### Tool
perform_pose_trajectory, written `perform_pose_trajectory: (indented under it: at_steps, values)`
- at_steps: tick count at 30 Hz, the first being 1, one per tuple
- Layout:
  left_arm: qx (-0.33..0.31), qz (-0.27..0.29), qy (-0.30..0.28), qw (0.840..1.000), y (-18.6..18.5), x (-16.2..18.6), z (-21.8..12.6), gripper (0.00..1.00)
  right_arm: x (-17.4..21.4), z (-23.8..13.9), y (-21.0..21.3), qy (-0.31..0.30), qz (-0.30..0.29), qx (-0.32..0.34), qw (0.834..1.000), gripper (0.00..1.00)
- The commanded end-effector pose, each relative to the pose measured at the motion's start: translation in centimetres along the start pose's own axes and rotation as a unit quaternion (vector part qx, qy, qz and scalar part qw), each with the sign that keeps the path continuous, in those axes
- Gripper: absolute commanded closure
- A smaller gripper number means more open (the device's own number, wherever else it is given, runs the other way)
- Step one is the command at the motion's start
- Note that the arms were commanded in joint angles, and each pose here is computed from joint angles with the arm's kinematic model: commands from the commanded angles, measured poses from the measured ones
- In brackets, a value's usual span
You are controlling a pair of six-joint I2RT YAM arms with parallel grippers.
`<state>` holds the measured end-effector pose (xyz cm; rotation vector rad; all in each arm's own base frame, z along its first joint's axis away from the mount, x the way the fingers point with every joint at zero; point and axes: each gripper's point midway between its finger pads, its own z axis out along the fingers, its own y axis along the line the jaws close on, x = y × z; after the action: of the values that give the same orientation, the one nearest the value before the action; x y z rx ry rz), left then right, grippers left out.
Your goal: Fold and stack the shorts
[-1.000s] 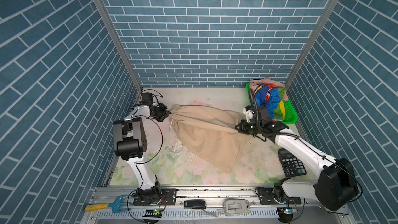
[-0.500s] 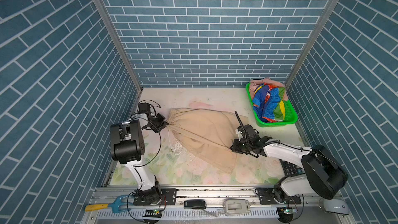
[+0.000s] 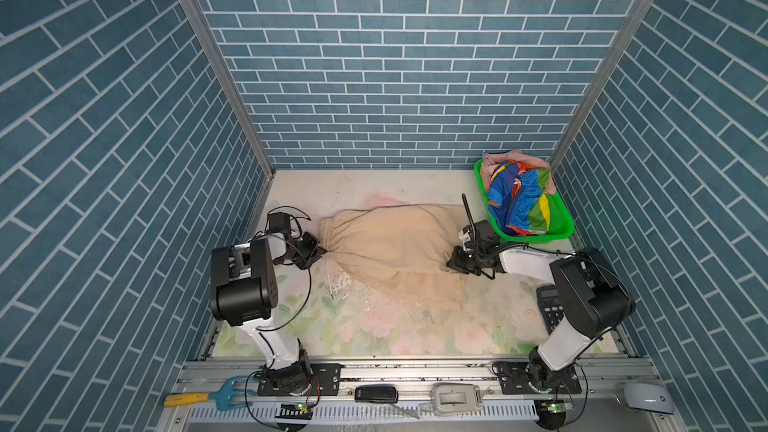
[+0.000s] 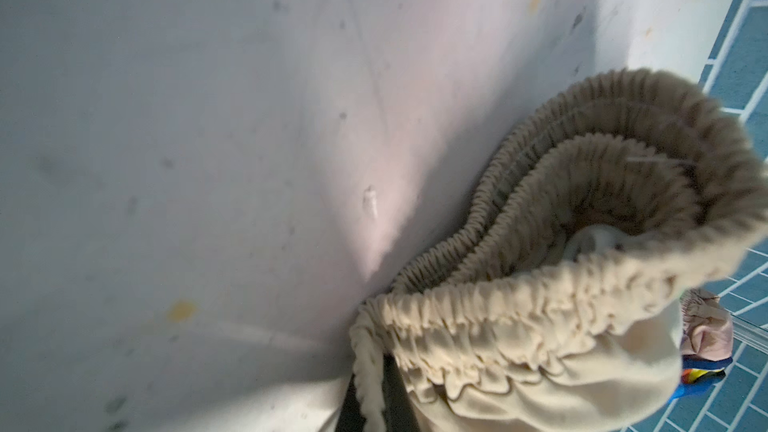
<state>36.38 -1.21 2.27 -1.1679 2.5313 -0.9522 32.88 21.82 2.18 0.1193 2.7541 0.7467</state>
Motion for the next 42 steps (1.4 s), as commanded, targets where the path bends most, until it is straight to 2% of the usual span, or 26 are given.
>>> perform_pose_trajectory:
  at_steps: [1, 6, 10, 13, 17, 26, 35, 42]
  values:
    - [0.018, -0.013, -0.001, 1.0, -0.2, 0.5, -0.4, 0.95, -1.7, 1.5, -3.6, 0.024, -0.031, 0.098, 0.994, 1.0]
    - [0.045, -0.011, -0.011, 0.999, -1.9, 0.4, -1.3, 0.93, -7.9, 0.8, -0.9, 0.009, -0.067, 0.103, 0.992, 1.0]
    - [0.04, 0.018, -0.025, 0.999, -4.0, -1.1, -2.8, 0.91, -11.1, -3.4, 2.7, -0.034, -0.098, 0.088, 0.991, 1.0]
    - [0.038, 0.033, -0.038, 0.998, -5.1, -2.1, -3.5, 0.89, -11.6, -6.3, 4.2, -0.055, -0.111, 0.08, 0.989, 1.0]
    - [0.032, 0.04, -0.045, 0.998, -5.7, -3.1, -3.6, 0.85, -10.8, -8.0, 5.1, -0.058, -0.123, 0.07, 0.988, 1.0]
    - [0.032, 0.056, -0.046, 0.997, -6.5, -3.4, -1.9, 0.78, -8.3, -7.3, 6.1, -0.043, -0.137, 0.056, 0.988, 1.0]
    - [0.005, 0.064, -0.059, 0.996, -6.1, -4.6, -0.6, 0.76, -5.6, -9.4, 5.5, -0.049, -0.135, 0.057, 0.988, 1.0]
    - [-0.006, 0.07, -0.054, 0.996, -5.1, -3.9, -0.4, 0.69, -1.2, -7.3, 4.1, -0.018, -0.12, 0.055, 0.991, 1.0]
